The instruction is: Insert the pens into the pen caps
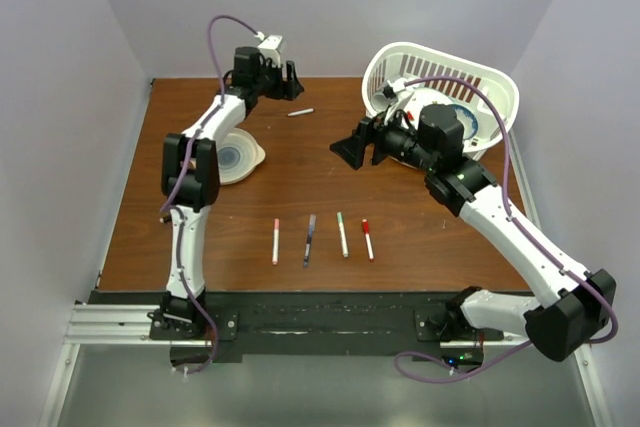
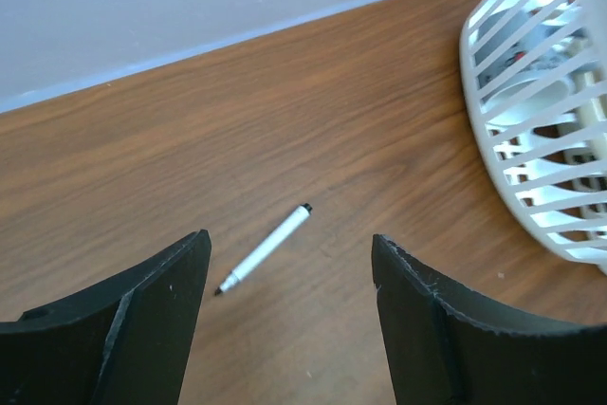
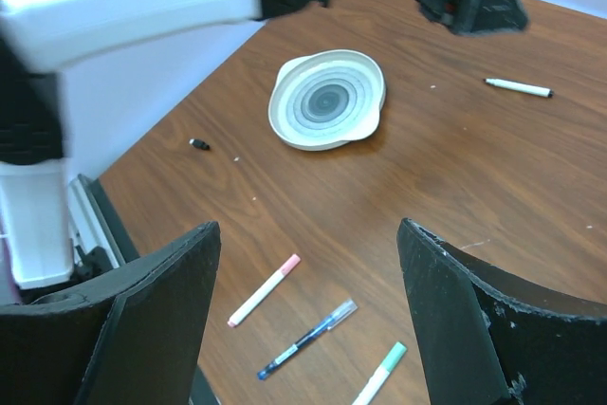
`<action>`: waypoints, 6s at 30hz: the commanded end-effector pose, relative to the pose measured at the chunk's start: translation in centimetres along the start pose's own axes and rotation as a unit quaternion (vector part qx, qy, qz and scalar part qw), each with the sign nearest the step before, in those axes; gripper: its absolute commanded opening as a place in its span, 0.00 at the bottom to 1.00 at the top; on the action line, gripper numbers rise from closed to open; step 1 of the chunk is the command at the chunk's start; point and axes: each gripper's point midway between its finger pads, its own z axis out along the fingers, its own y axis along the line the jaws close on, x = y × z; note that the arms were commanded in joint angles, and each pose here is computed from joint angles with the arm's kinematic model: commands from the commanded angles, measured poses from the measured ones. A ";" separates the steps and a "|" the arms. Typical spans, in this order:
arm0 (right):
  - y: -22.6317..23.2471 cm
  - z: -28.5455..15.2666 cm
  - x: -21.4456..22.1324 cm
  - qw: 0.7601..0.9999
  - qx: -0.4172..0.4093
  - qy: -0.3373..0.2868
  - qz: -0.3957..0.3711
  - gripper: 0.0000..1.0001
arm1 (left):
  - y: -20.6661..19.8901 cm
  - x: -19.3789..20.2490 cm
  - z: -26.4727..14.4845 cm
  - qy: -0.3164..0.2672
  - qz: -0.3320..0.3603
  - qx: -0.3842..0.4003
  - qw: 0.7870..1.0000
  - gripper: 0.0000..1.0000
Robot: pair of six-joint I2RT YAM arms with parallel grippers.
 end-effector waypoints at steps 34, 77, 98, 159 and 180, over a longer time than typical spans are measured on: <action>1.3 -3.8 -3.7 0.998 0.027 -0.050 0.003 0.79 | -1.1 12.5 5.3 0.150 0.169 0.022 0.974 0.33; 2.2 -3.2 13.3 0.944 -0.103 0.302 0.081 0.57 | -27.1 17.3 -27.5 0.190 0.127 0.454 0.861 0.00; 4.9 -1.3 16.9 0.901 -0.222 0.336 0.162 0.42 | -28.2 18.4 -28.9 0.197 0.134 0.473 0.849 0.00; 5.8 0.0 5.9 0.987 -0.050 -0.038 0.145 0.00 | -26.6 2.1 -28.4 -0.096 -0.249 0.257 0.929 0.00; 9.4 -1.2 7.9 0.982 -0.136 0.094 0.093 0.25 | -29.6 3.0 -30.9 -0.032 -0.124 0.334 0.934 0.00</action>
